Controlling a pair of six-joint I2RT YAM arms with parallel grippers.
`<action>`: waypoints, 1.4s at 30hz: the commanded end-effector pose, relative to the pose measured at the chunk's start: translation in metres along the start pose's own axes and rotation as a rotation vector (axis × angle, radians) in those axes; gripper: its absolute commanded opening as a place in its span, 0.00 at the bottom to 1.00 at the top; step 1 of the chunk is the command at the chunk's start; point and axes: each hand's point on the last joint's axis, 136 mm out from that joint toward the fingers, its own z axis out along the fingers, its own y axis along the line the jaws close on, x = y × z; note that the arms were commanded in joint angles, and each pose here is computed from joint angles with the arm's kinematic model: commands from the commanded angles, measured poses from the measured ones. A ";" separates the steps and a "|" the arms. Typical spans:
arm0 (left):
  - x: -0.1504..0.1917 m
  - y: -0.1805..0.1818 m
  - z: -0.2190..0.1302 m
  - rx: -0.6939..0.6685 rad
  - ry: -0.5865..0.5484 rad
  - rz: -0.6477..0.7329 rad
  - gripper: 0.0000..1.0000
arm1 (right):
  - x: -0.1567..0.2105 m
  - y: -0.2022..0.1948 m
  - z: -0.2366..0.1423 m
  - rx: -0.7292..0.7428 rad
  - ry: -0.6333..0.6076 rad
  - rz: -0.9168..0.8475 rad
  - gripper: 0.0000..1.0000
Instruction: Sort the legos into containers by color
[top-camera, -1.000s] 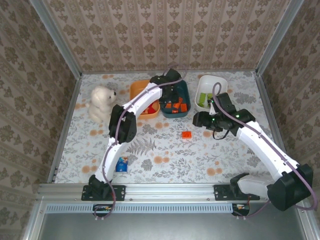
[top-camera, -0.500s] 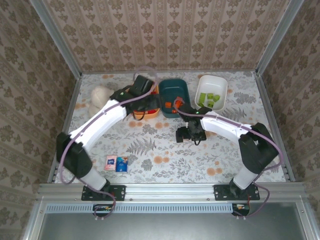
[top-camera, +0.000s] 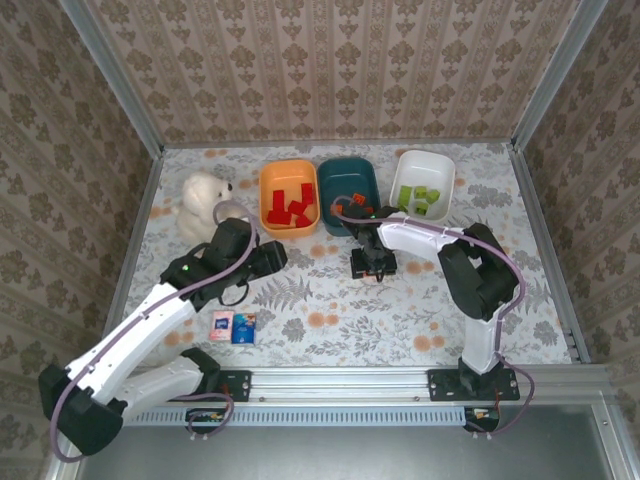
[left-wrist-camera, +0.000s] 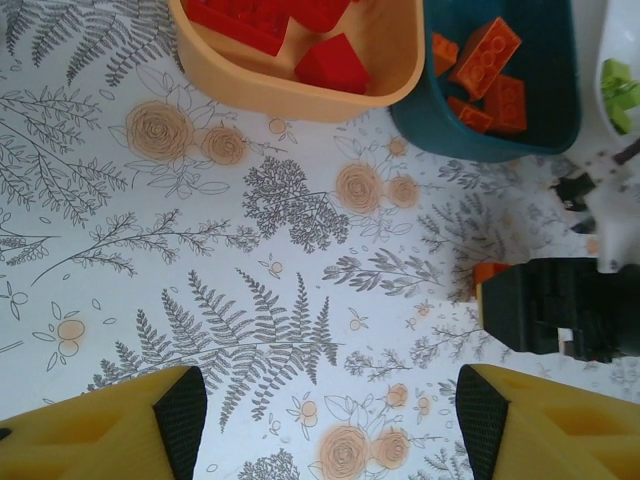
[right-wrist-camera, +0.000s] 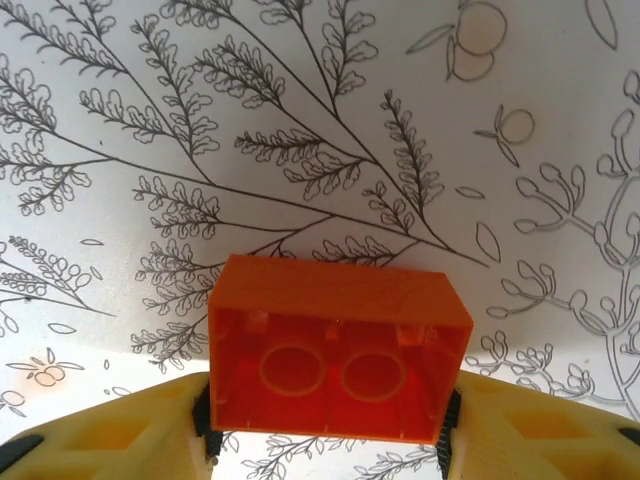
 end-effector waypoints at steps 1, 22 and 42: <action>-0.002 0.000 -0.005 0.029 -0.043 -0.034 0.70 | -0.010 -0.005 -0.002 0.032 -0.026 0.006 0.50; -0.028 -0.034 -0.002 0.096 -0.060 0.012 0.70 | -0.085 0.015 -0.115 -0.056 -0.286 0.029 0.59; -0.003 -0.030 0.011 0.114 0.033 0.026 0.70 | 0.076 -0.063 -0.027 -0.024 0.040 0.309 1.00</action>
